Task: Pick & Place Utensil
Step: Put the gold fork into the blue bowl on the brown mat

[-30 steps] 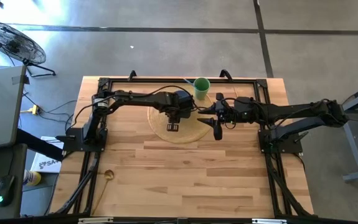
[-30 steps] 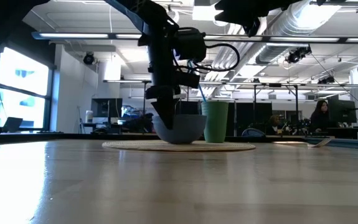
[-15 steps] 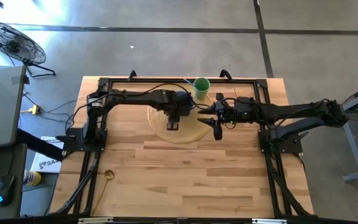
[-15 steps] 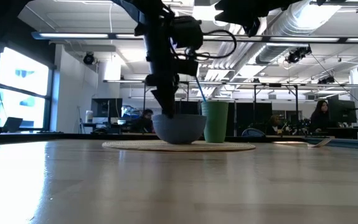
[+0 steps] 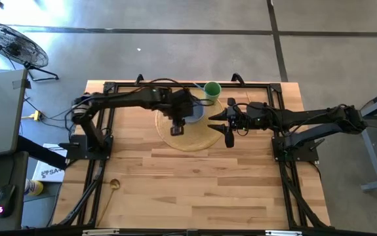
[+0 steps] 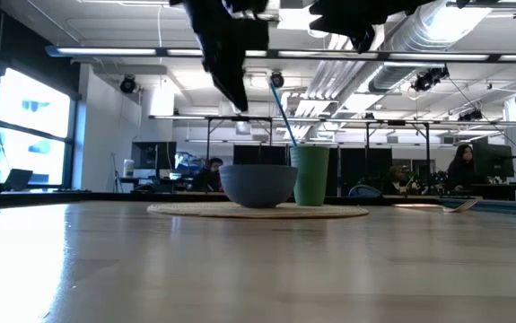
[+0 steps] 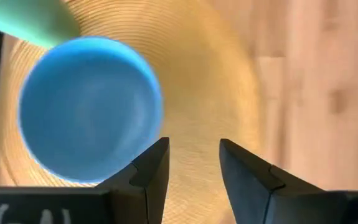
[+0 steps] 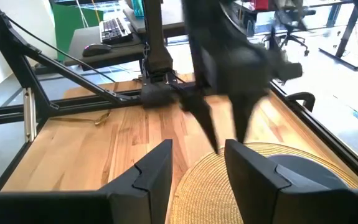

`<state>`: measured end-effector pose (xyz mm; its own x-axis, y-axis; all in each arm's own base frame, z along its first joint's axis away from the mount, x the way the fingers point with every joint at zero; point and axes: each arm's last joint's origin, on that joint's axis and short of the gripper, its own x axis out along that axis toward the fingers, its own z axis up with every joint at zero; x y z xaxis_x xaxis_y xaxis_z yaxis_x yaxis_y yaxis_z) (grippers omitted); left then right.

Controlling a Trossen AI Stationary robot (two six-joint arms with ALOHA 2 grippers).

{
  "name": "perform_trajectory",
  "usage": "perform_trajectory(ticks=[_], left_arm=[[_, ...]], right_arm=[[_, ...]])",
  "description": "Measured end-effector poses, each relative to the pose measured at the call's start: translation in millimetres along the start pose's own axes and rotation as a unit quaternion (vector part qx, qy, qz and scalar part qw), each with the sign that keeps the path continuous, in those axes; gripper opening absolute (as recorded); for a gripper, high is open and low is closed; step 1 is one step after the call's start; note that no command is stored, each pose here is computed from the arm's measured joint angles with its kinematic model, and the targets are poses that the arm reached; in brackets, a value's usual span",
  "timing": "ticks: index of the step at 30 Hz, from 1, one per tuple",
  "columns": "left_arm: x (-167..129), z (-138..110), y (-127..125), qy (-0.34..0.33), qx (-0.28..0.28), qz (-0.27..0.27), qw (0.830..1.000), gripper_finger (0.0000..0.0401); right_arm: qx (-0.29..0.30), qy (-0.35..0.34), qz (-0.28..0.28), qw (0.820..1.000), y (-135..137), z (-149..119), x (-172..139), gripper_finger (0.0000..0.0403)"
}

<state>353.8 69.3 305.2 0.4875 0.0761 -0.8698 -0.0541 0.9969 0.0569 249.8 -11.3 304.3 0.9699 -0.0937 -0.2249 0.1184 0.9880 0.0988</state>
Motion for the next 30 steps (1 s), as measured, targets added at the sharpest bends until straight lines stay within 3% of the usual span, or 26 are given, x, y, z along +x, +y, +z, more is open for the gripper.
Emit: perform_trajectory(ticks=[5,11,14,17,23,26,30], left_arm=[[-33.5,-3.8,-42.0,-0.015,0.014,-0.054,0.998,0.0138],[-57.4,-15.8,-110.0,-0.009,0.078,-0.090,0.993,0.0138],[-62.4,-28.7,-145.1,-0.016,0.141,-0.093,0.986,0.0138],[-59.8,-48.5,-171.1,-0.035,0.186,-0.062,0.980,0.0138],[-36.1,-93.9,-183.4,-0.072,0.172,-0.019,0.982,0.0138],[-20.6,-120.1,-175.4,-0.084,0.156,-0.008,0.984,0.0138],[-4.7,-148.7,-154.9,-0.117,0.121,0.008,0.986,0.0138]], right_arm=[[0.000,0.000,0.000,1.000,0.0,0.1,-0.1,0.0140],[-0.001,0.000,0.000,1.000,0.0,0.0,0.0,0.0140],[0.000,0.000,0.000,1.000,0.0,0.0,-0.1,0.0140],[0.000,0.000,0.000,1.000,0.0,0.0,-0.1,0.0140],[0.000,-0.001,0.000,1.000,0.1,0.1,0.0,0.0140],[0.011,-0.026,-0.002,1.000,0.3,5.0,-0.1,0.0140],[0.075,-0.054,0.003,0.996,0.7,10.5,-0.7,0.0140]])
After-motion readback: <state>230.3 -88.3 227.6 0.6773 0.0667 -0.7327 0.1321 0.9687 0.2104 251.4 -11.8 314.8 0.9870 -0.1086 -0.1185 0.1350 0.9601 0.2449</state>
